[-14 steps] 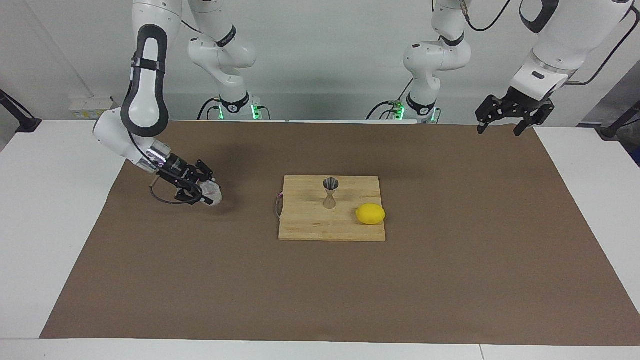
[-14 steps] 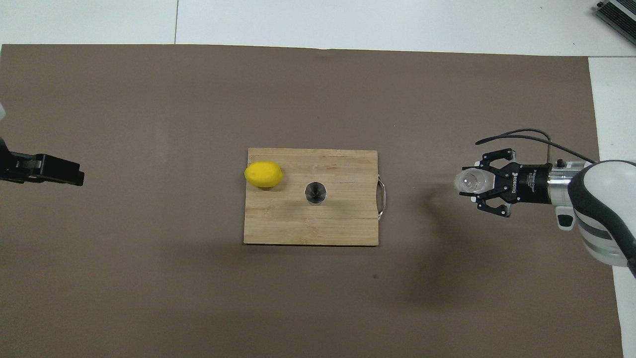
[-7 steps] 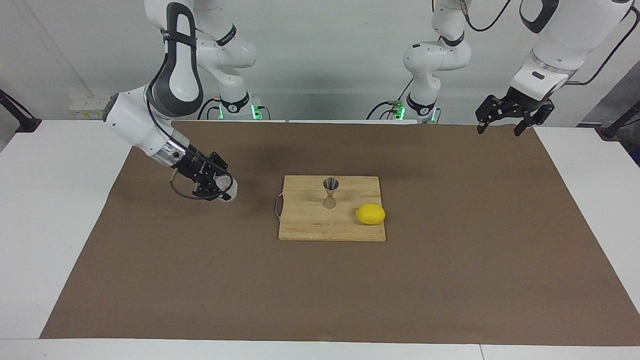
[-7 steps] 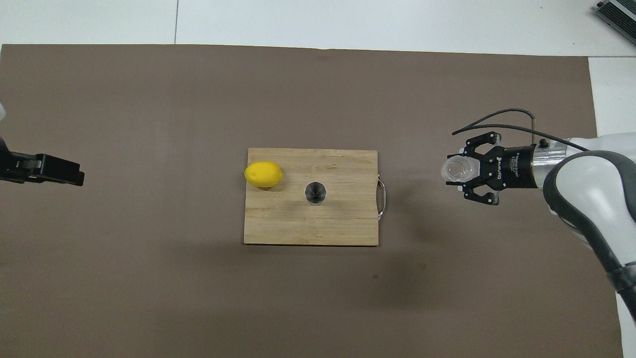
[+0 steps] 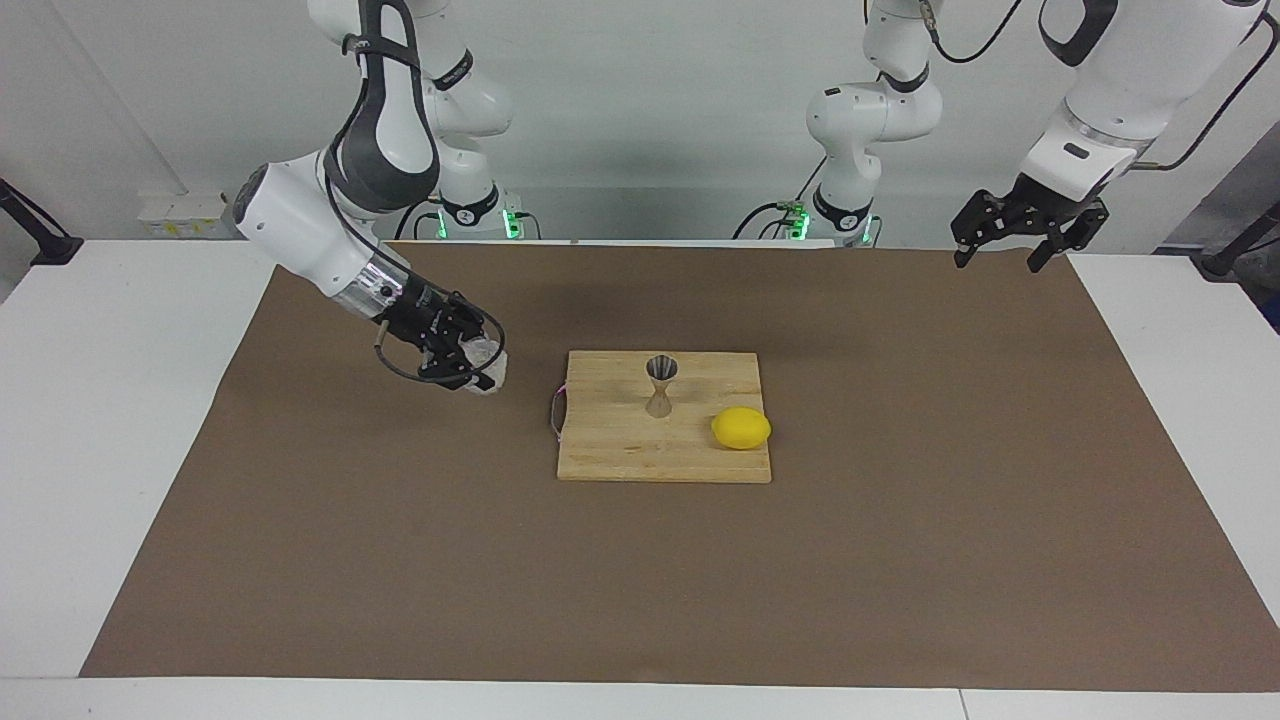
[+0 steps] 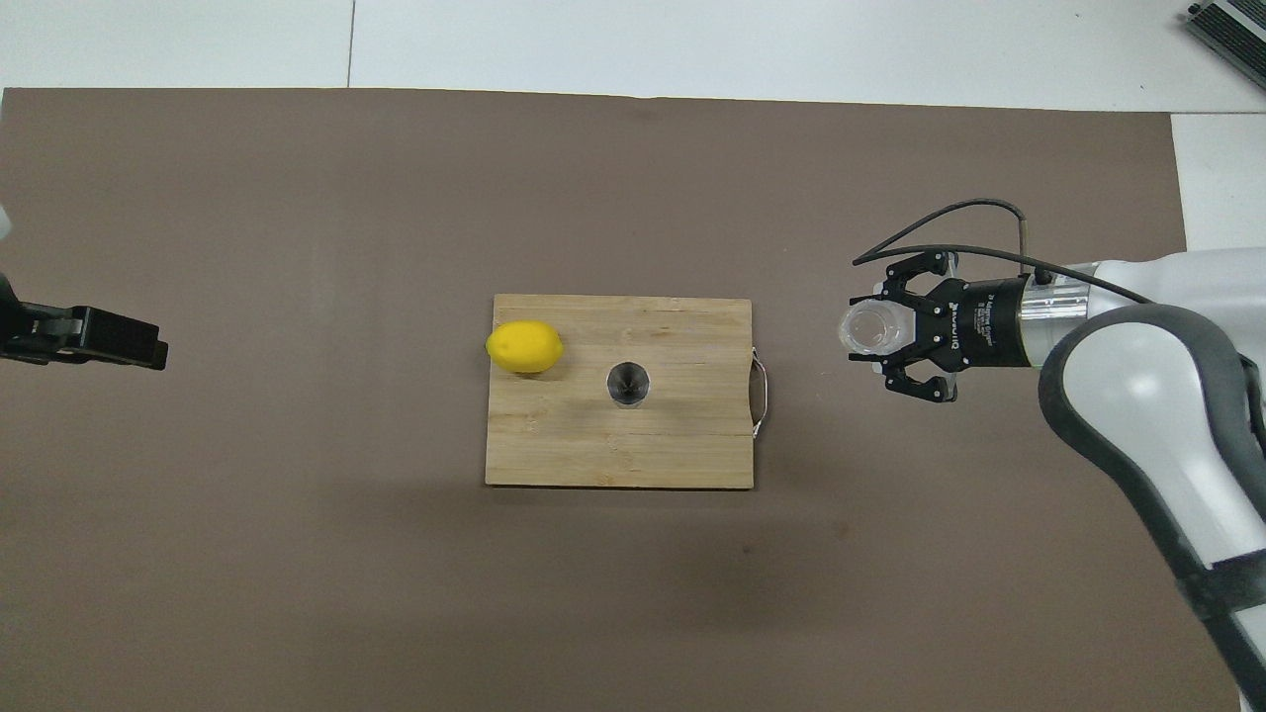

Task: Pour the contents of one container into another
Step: 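Lift the clear cup with the right gripper toward the metal cup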

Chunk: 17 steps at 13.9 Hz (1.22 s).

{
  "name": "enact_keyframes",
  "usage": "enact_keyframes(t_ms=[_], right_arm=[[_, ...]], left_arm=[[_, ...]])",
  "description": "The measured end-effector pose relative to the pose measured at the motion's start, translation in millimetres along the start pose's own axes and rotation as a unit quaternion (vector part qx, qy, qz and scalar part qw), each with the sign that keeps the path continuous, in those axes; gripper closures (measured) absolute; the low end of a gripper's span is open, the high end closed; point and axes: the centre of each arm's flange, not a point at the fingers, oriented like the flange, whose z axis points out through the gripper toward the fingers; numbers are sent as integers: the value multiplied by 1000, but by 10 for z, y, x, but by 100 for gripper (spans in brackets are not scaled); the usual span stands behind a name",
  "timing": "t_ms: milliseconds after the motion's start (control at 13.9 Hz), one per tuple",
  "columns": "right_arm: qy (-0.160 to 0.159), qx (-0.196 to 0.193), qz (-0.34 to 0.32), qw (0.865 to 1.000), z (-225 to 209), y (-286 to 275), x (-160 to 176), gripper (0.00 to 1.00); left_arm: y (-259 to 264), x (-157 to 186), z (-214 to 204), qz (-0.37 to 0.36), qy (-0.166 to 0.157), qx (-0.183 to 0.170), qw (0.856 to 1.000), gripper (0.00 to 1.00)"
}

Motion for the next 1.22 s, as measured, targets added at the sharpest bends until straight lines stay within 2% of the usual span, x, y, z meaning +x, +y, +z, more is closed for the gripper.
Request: enact_keyframes(t_ms=[216, 575, 1006, 1222], right_arm=[[-38, 7, 14, 999, 107, 10, -204, 45], [-79, 16, 28, 996, 276, 42, -515, 45], [-71, 29, 26, 997, 597, 160, -1053, 45], [-34, 18, 3, 999, 756, 252, -1250, 45]], left_arm=[[0, 0, 0, 0, 0, 0, 1000, 0], [0, 0, 0, 0, 0, 0, 1000, 0], [0, 0, 0, 0, 0, 0, 1000, 0], [0, 0, 0, 0, 0, 0, 1000, 0]])
